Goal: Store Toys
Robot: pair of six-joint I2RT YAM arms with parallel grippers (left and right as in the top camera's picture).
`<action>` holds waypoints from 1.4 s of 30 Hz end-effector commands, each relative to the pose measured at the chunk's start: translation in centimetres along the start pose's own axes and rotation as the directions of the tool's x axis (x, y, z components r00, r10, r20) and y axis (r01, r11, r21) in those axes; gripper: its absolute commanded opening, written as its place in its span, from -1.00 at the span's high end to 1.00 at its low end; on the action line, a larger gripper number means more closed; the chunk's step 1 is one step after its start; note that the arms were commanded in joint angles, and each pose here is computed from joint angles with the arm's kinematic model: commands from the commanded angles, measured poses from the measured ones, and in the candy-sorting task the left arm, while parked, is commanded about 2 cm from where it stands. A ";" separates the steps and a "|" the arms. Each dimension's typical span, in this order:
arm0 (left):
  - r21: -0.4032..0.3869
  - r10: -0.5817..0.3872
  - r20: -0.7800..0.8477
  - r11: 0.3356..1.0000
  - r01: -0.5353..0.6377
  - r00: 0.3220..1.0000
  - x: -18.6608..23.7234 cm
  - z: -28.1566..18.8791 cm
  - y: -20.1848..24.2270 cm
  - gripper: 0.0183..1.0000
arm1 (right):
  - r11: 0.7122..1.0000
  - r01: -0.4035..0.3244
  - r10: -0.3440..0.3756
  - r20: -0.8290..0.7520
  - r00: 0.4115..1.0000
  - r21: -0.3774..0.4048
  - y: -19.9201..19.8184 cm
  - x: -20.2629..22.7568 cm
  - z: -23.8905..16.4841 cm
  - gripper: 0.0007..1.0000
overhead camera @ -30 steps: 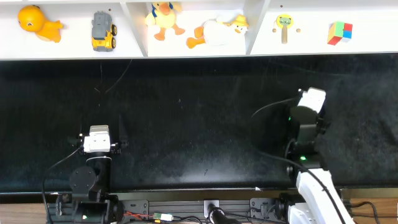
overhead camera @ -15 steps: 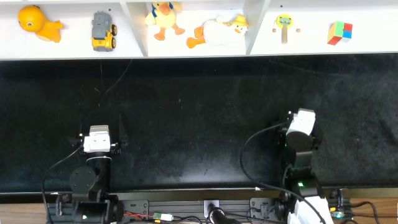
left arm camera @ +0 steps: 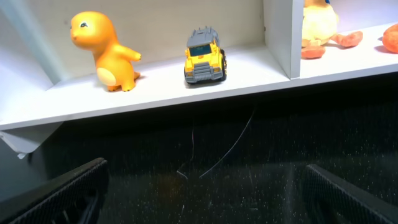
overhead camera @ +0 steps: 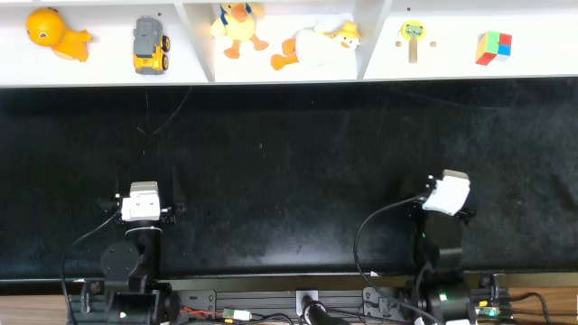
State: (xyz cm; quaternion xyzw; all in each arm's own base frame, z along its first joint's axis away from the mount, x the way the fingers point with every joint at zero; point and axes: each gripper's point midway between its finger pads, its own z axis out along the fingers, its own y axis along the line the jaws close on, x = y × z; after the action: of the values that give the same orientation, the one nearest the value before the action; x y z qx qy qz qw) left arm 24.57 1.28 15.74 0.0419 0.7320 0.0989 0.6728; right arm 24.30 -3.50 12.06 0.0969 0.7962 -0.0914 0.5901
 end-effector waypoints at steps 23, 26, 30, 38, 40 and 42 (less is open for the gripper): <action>-0.008 0.018 0.007 1.000 -0.018 1.000 -0.1 -0.1 0.1 -1.00 | 0.972 -0.034 0.078 0.183 0.980 -0.231 2.7 -4.3 -2.3 -0.99; -0.008 0.018 0.006 1.000 -0.018 1.000 -0.1 -0.1 0.1 -1.00 | 0.965 0.088 -0.037 0.206 0.978 -0.248 3.1 -4.1 -2.4 -0.99; -0.008 0.018 0.006 1.000 -0.018 1.000 -0.1 -0.1 0.1 -1.00 | 0.968 0.114 -0.066 0.210 0.975 -0.225 2.6 -4.1 -2.2 -0.99; -0.008 0.018 0.007 1.000 -0.018 1.000 -0.1 -0.1 0.1 -1.00 | 0.943 0.015 0.047 0.178 0.983 -0.332 4.7 -4.0 -2.8 -0.99; -0.008 0.018 0.007 1.000 -0.018 1.000 -0.1 -0.1 0.1 -1.00 | 0.939 0.019 0.046 0.179 0.983 -0.343 5.0 -4.0 -2.9 -0.99; -0.008 0.018 0.007 1.000 -0.018 1.000 -0.1 -0.1 0.1 -1.00 | 0.938 0.019 0.046 0.180 0.983 -0.345 5.0 -4.0 -3.0 -0.99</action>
State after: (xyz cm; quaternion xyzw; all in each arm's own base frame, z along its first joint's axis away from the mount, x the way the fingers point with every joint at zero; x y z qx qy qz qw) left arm 24.58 1.28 15.75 0.0418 0.7319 0.0989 0.6729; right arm 24.14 1.60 16.21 -0.0157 0.7455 0.0293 0.6657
